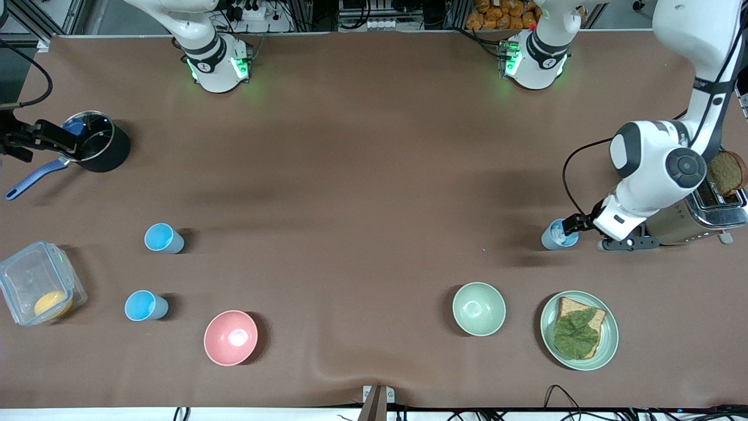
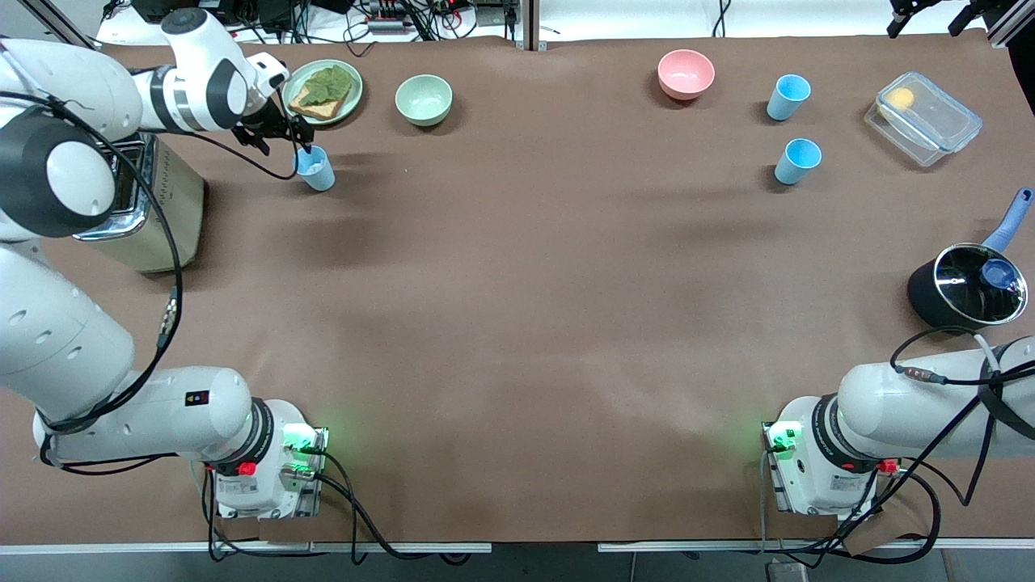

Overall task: Stack blue cups with both arms
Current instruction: 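Grasp the blue cup with the left gripper and lift it, then carry the cup to mid-table while the right gripper reaches another cup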

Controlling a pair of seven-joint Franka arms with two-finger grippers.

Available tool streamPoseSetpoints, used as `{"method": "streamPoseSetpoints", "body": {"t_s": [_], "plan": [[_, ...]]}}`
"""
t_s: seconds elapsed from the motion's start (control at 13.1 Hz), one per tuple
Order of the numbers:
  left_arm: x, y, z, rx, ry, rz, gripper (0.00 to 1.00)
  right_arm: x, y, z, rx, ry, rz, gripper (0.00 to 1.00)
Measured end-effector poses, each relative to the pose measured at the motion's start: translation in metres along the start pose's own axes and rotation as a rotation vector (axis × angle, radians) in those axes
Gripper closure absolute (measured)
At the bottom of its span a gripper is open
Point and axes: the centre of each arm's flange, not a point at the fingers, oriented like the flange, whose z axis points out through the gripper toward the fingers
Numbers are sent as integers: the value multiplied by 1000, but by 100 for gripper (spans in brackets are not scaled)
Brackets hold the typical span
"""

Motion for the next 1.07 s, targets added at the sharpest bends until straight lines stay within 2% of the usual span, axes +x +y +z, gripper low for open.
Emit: {"method": "streamPoseSetpoints", "body": {"t_s": [0.15, 0.23, 0.53, 0.76, 0.99, 1.07], "plan": [[-3, 0, 15, -2, -15, 0, 4, 1, 0, 2, 0, -3, 0, 0], [-4, 0, 20, -3, -22, 0, 13, 2, 0, 3, 1, -6, 0, 0], [-5, 4, 25, -5, -29, 5, 61, 9, -1, 10, 2, -18, -4, 0], [2, 22, 17, -16, -2, 33, 96, 8, 0, 1, -7, -6, -4, 0], [15, 86, -7, -65, 46, -13, 97, 3, -1, -13, -16, -17, -6, 0], [16, 121, -18, -93, 54, -55, 97, 0, -1, -9, -16, -54, -5, 0]]}}
